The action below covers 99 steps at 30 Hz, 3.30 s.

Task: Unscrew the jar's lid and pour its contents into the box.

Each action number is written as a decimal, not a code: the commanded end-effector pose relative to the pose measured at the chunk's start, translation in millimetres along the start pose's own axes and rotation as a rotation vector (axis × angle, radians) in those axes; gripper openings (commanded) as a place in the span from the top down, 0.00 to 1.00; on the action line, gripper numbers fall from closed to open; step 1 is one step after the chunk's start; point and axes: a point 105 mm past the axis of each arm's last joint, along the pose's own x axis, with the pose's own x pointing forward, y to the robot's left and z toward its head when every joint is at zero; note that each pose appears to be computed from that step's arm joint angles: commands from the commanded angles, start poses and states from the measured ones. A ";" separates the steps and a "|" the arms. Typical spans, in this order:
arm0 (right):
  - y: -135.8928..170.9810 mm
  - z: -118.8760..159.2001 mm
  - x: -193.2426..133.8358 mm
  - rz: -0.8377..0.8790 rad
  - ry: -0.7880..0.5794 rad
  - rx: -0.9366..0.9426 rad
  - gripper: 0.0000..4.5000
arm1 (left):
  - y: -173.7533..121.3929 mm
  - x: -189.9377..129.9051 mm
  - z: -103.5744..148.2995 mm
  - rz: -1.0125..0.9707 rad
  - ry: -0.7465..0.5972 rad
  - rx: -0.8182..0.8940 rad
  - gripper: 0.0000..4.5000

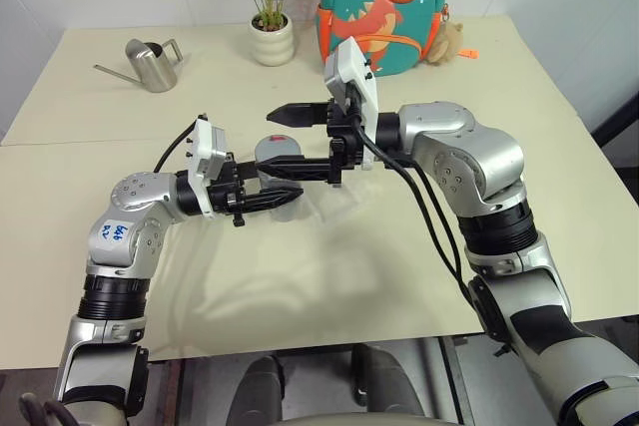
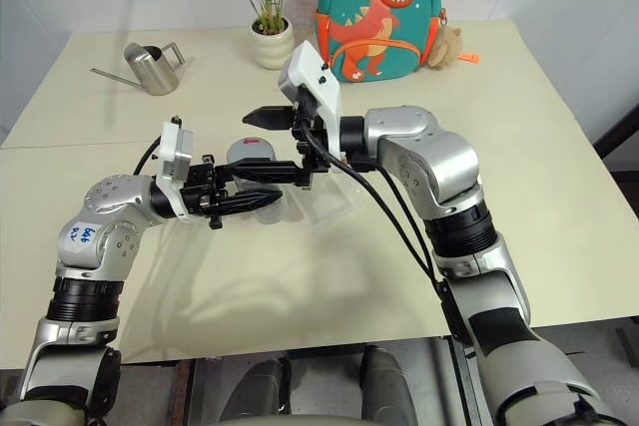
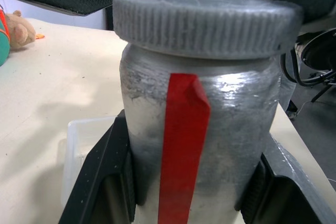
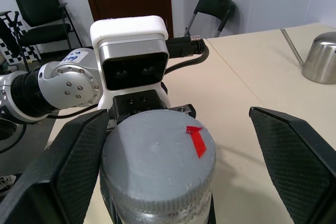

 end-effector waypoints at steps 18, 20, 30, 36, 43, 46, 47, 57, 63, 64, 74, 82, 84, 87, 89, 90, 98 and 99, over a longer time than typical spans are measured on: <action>-6.1 4.9 -23.7 -0.006 -0.012 -0.024 0.01 | -2.1 -1.4 14.2 -0.014 -0.016 0.063 0.57; -5.8 5.2 -24.2 -0.002 -0.013 -0.023 0.01 | -1.8 -1.7 14.2 -0.011 -0.015 0.064 0.57; 2.1 10.0 -25.1 0.054 -0.046 -0.027 0.01 | -2.3 -3.7 15.4 -0.007 -0.018 0.067 0.57; 9.8 18.8 -25.1 0.112 -0.089 -0.024 0.01 | -3.2 -5.7 15.5 -0.003 -0.015 0.068 0.57; 8.4 17.4 -13.1 0.111 -0.073 -0.015 0.01 | -3.7 -6.7 15.0 0.001 -0.012 0.066 0.57; 7.0 10.3 -7.4 0.106 -0.037 -0.019 0.01 | -4.1 -6.1 14.9 0.000 -0.014 0.065 0.57; 6.2 9.1 -5.7 0.104 -0.030 -0.020 0.01 | -4.4 -6.2 14.7 0.000 -0.014 0.064 0.57; 0.8 6.6 -0.1 0.092 -0.023 -0.005 0.01 | -3.6 -4.2 14.1 -0.003 -0.016 0.066 0.57; 2.9 12.4 -0.6 0.107 -0.061 0.005 0.36 | -3.0 -4.2 14.4 0.002 -0.019 0.068 0.57; 3.5 14.5 -0.8 0.111 -0.075 0.007 0.36 | -3.0 -4.1 14.5 0.002 -0.019 0.068 0.57; -8.3 43.5 -45.8 0.002 -0.323 0.132 0.36 | -4.9 -10.4 8.9 0.017 -0.008 0.052 0.57; -45.3 -32.3 -156.4 -0.537 -0.156 0.118 0.36 | 2.7 -21.8 9.8 0.064 -0.008 0.052 0.57; -55.9 -58.4 -192.8 -0.716 -0.155 0.127 0.36 | 7.0 -24.4 10.8 0.084 -0.015 0.050 0.57; -57.0 -110.8 -230.0 -0.890 -0.025 0.095 0.36 | 11.6 -24.8 12.1 0.097 -0.026 0.040 0.57; -51.7 -135.0 -239.3 -0.921 0.029 0.108 0.36 | 12.6 -24.0 13.7 0.095 -0.033 0.031 0.57; -51.4 -142.7 -245.0 -0.954 0.030 0.109 0.36 | 13.0 -23.4 14.0 0.093 -0.034 0.029 0.57; -37.1 -178.6 -259.3 -1.041 0.057 0.106 0.24 | 18.5 -18.1 18.2 0.080 -0.034 0.044 0.57; -36.7 -177.2 -259.7 -1.043 0.048 0.108 0.20 | 19.5 -17.4 18.5 0.080 -0.036 0.045 0.57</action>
